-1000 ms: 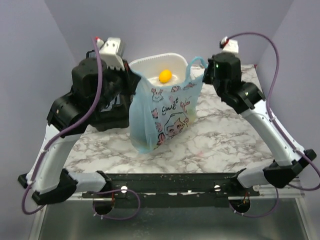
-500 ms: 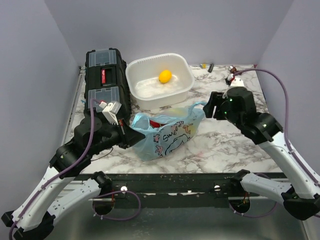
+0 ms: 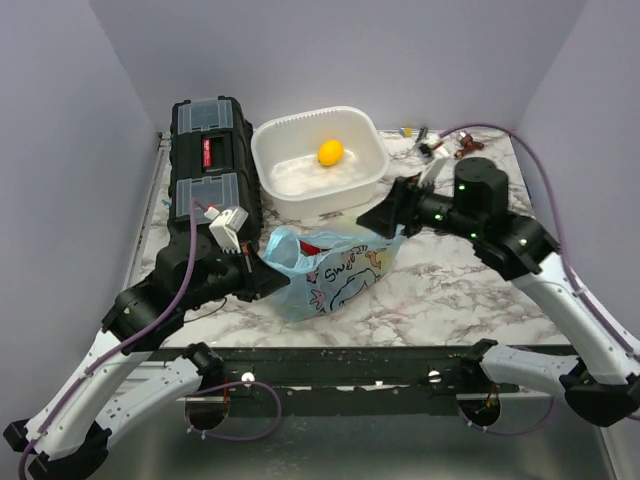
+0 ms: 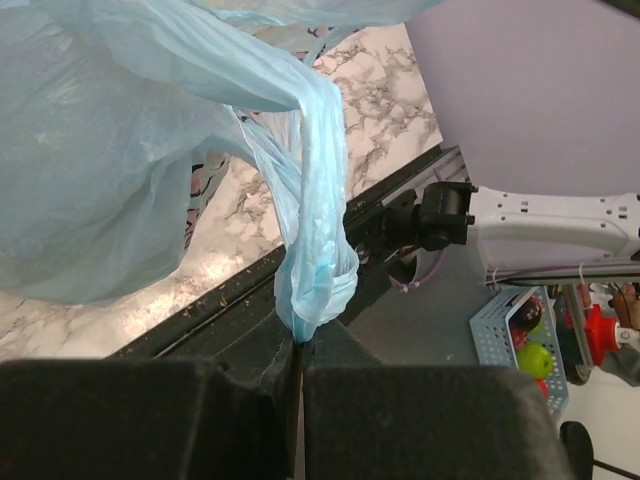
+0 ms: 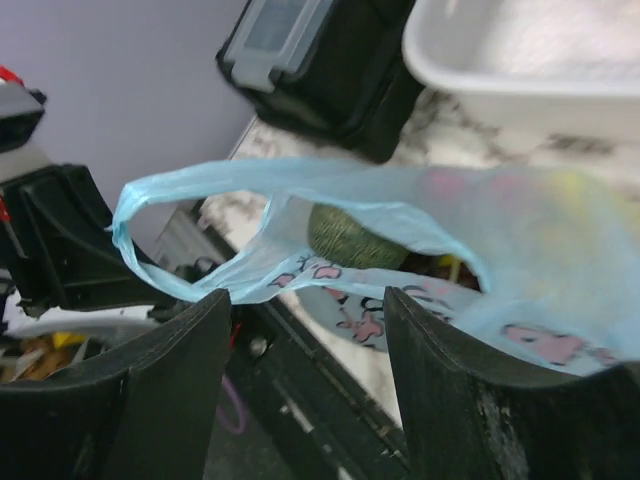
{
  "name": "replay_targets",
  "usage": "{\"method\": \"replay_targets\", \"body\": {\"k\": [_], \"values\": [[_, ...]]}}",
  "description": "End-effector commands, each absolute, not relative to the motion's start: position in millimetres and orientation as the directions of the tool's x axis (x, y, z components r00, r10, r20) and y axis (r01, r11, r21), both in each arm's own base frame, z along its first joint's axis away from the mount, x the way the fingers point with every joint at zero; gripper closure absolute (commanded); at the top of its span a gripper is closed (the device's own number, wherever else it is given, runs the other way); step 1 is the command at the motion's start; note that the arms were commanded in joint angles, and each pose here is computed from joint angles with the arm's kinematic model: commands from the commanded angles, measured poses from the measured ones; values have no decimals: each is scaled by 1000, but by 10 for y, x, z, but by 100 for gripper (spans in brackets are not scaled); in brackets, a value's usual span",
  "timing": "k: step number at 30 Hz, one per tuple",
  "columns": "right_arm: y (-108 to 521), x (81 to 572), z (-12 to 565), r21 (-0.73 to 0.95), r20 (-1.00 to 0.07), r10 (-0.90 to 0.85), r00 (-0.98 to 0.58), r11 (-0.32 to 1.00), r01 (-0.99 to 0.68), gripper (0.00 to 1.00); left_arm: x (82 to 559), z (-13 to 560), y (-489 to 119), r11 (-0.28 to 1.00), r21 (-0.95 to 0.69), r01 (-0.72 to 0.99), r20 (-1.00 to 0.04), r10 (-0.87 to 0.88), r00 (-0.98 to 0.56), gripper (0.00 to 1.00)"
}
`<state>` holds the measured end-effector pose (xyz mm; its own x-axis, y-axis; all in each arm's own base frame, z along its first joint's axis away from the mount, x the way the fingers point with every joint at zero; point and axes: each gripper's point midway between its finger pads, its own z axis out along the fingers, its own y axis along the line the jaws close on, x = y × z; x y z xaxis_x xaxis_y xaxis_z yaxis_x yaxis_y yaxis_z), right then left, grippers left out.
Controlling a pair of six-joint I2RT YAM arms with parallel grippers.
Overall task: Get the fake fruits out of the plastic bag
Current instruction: Adjust the plastic bag at the center of the board.
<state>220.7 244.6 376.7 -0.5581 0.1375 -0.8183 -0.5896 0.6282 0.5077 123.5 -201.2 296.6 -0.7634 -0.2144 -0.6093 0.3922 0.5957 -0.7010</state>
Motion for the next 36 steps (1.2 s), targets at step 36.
{"method": "replay_targets", "body": {"k": [36], "values": [[3235, 1478, 1250, 435, -690, -34, -723, 779, -452, 68, 829, 1776, -1263, 855, -498, 144, -468, -125, -875, 100]]}}
